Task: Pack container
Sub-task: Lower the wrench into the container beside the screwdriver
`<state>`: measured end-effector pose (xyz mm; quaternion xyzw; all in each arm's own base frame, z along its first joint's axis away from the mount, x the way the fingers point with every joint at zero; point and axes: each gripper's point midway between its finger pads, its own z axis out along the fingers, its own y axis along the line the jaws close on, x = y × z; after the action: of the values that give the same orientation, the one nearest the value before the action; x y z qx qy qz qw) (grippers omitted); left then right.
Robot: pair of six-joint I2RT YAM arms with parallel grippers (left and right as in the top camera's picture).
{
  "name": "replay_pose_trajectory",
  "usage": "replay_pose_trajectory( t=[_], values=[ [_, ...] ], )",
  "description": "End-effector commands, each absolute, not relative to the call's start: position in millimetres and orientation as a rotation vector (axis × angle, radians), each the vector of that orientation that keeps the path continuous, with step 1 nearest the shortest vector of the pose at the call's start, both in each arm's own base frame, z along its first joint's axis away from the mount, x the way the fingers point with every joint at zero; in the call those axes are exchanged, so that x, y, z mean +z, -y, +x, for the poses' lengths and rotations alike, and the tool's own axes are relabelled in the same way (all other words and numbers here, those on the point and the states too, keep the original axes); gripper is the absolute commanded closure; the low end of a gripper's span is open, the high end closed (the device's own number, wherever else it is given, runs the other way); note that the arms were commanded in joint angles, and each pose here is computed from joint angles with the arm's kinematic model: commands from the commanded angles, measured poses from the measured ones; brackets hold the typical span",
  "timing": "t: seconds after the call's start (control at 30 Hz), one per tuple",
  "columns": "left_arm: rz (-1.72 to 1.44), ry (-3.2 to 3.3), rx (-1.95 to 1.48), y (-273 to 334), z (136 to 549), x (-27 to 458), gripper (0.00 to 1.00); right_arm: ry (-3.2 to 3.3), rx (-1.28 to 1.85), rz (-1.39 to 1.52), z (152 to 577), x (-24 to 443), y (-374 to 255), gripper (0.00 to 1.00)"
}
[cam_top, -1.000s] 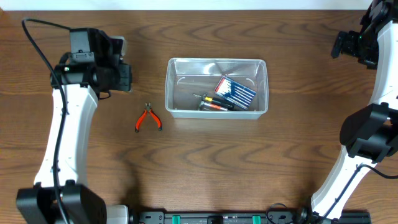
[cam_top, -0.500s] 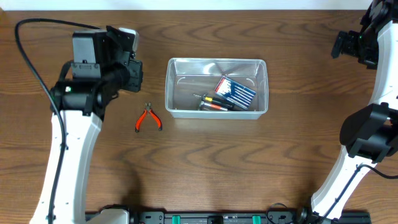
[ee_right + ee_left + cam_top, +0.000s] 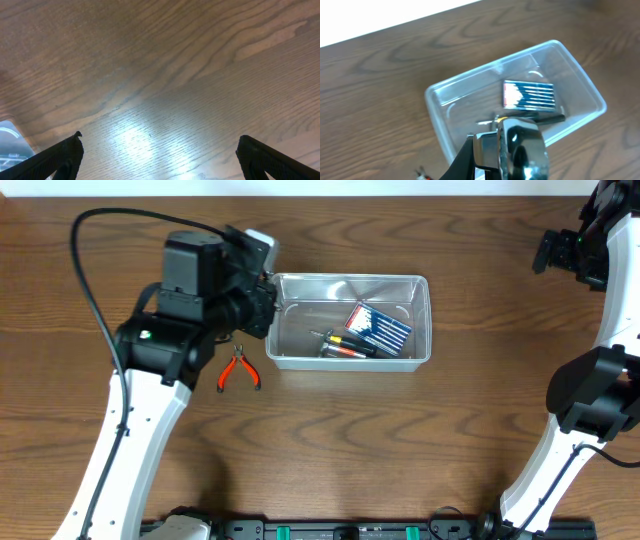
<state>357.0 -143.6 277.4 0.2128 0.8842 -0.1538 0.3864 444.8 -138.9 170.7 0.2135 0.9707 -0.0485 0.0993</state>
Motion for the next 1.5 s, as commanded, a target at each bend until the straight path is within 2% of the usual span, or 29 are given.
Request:
replay_pose_trajectory(
  t=[0.0, 0.3, 0.93, 1.17, 1.47],
  values=[
    [0.575, -2.24, -0.438, 162, 358, 279, 0.94, -2.861, -0.155, 0.652, 444, 173, 142, 0.01],
    [0.674, -2.327, -0.483, 199, 360, 238, 0.94, -2.861, -0.155, 0.652, 444, 173, 142, 0.01],
    [0.696, -2.571, -0.476, 208, 380, 137, 0.94, -2.861, -0.154, 0.651, 444, 173, 142, 0.01],
    [0.7, -2.626, -0.472, 208, 381, 115, 0.94, -2.862, -0.155, 0.652, 443, 173, 142, 0.01],
    [0.701, -2.634, -0.471, 208, 381, 111, 0.94, -2.862, -0.155, 0.652, 443, 173, 142, 0.01]
  ],
)
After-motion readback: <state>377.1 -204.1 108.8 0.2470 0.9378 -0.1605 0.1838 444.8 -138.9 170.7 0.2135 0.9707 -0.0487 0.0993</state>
